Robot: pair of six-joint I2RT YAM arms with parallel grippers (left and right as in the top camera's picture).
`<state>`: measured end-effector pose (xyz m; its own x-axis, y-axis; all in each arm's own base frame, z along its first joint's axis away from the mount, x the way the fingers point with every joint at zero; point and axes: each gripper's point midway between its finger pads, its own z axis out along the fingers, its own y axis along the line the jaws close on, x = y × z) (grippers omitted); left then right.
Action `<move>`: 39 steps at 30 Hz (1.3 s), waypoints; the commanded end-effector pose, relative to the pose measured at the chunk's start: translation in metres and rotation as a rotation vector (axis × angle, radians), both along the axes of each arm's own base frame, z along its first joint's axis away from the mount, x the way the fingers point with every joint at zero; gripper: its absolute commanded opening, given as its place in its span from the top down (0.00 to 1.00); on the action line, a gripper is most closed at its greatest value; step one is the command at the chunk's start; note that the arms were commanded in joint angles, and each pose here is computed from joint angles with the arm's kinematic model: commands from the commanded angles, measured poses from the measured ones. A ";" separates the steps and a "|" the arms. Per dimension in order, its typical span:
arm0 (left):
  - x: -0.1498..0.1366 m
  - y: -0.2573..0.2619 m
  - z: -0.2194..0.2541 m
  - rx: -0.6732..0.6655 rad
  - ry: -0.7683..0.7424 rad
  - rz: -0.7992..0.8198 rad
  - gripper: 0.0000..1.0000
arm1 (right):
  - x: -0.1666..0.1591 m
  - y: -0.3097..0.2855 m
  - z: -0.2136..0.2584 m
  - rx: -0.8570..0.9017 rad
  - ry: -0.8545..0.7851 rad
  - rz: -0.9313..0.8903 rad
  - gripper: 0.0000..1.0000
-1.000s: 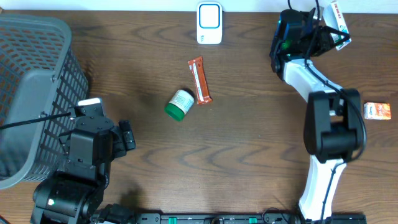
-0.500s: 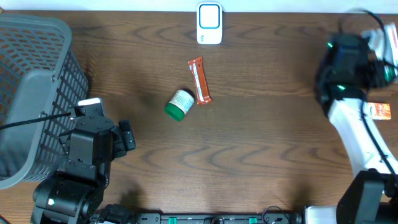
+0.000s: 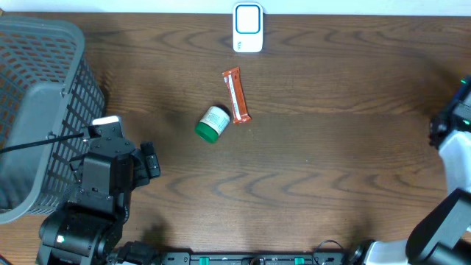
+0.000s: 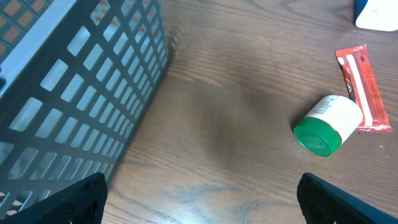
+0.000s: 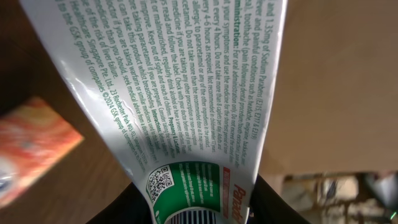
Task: Scan the item barcode
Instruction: 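Carry the medicine box right and release it beside the packet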
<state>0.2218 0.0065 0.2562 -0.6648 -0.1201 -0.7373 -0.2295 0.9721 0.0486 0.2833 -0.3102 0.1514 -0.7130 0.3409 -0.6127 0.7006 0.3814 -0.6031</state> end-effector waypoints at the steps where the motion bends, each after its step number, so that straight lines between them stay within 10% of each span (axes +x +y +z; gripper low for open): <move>1: 0.000 0.003 0.005 0.011 -0.013 0.003 0.02 | 0.000 -0.009 -0.034 0.108 -0.090 -0.047 0.69; 11: 0.000 0.003 0.005 0.011 -0.013 0.003 0.02 | -0.011 -0.016 -0.120 0.293 -0.070 -0.118 0.65; 18: 0.000 0.003 0.005 0.011 -0.013 0.003 0.02 | -0.004 -0.010 -0.134 0.352 -0.125 -0.136 0.39; 27: 0.000 0.003 0.005 0.011 -0.013 0.003 0.02 | 0.026 -0.010 -0.032 0.348 -0.286 -0.046 0.02; 35: 0.000 0.003 0.005 0.011 -0.013 0.003 0.02 | 0.089 0.106 0.078 0.720 -0.711 0.254 0.01; 39: 0.000 0.003 0.005 0.011 -0.013 0.003 0.02 | 0.105 0.201 0.086 0.906 -0.664 0.421 0.01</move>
